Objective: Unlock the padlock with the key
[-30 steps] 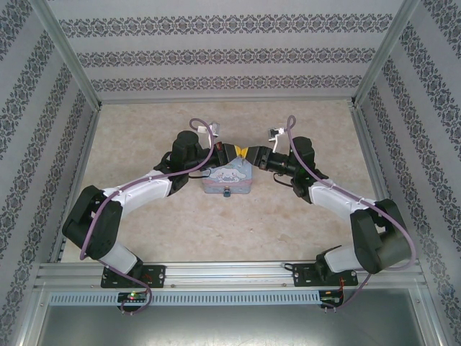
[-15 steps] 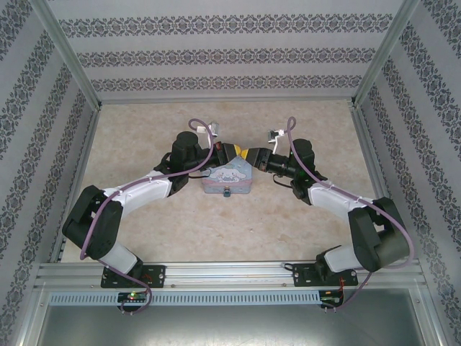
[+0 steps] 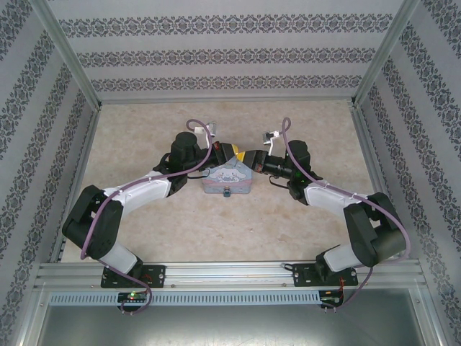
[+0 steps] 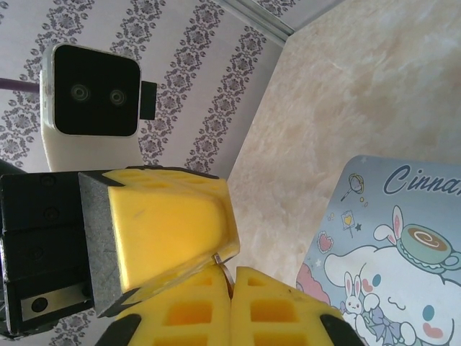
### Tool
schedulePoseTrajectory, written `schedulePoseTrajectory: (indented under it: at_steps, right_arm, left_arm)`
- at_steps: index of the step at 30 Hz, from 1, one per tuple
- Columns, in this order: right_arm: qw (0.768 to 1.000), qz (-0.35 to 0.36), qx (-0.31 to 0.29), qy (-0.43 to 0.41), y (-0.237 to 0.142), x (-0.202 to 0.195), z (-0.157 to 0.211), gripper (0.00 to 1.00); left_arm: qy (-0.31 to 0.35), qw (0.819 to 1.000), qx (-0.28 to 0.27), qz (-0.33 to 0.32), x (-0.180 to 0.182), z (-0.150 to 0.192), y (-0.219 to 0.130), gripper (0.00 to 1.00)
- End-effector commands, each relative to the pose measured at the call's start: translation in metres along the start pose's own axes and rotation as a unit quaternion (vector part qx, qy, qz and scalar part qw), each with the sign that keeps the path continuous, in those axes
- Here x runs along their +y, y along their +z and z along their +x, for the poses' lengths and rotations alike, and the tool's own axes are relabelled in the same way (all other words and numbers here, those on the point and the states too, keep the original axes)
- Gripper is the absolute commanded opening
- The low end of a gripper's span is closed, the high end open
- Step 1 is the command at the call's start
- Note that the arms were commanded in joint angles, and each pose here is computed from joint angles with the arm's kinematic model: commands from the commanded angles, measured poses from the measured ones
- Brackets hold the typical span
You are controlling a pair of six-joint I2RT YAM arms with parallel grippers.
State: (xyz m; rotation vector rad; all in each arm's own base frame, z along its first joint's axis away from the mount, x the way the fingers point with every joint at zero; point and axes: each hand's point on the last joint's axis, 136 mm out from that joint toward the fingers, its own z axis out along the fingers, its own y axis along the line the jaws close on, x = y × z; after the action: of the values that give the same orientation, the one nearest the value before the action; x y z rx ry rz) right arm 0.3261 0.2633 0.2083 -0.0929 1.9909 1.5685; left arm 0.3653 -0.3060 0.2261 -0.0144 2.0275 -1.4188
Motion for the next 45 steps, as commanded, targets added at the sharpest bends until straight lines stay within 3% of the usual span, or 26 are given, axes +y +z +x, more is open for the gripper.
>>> schedulePoseTrajectory:
  at_steps: [1,6,8,13,18,22,29,34,45]
  right_arm:
    - [1.000,0.013,0.000,-0.007,-0.003,-0.008,0.005,0.00]
    - [0.998,0.060,-0.009,-0.022,-0.016,-0.023,0.008,0.00]
    - [0.996,0.077,-0.010,-0.033,-0.020,-0.027,0.009,0.00]
    - [0.991,0.118,-0.016,-0.063,-0.027,-0.033,0.009,0.00]
    - [0.967,0.203,-0.025,-0.149,-0.034,-0.032,0.008,0.00]
    - [0.926,0.284,-0.036,-0.244,-0.040,-0.025,0.006,0.00]
    - [0.875,0.327,-0.038,-0.355,-0.035,-0.003,0.008,0.00]
    - [0.858,0.330,-0.026,-0.391,-0.024,0.004,0.014,0.00]
    - [0.856,0.328,-0.012,-0.399,-0.011,0.003,0.020,0.00]
  left_arm:
    - [-0.005,1.000,-0.016,0.005,-0.003,-0.006,-0.001,0.03]
    - [-0.055,0.997,-0.040,-0.038,0.011,-0.015,-0.012,0.51]
    - [-0.075,0.995,-0.041,-0.050,0.013,-0.016,-0.015,0.65]
    - [-0.129,0.989,-0.026,-0.074,0.010,-0.015,-0.020,0.77]
    - [-0.210,0.971,0.000,-0.111,0.017,-0.003,-0.024,0.77]
    - [-0.283,0.951,0.007,-0.122,0.025,0.007,-0.023,0.75]
    - [-0.341,0.934,0.007,-0.108,0.027,0.018,-0.012,0.68]
    - [-0.343,0.934,0.012,-0.100,0.019,0.021,-0.002,0.60]
    - [-0.350,0.931,0.018,-0.097,0.020,0.032,0.010,0.44]
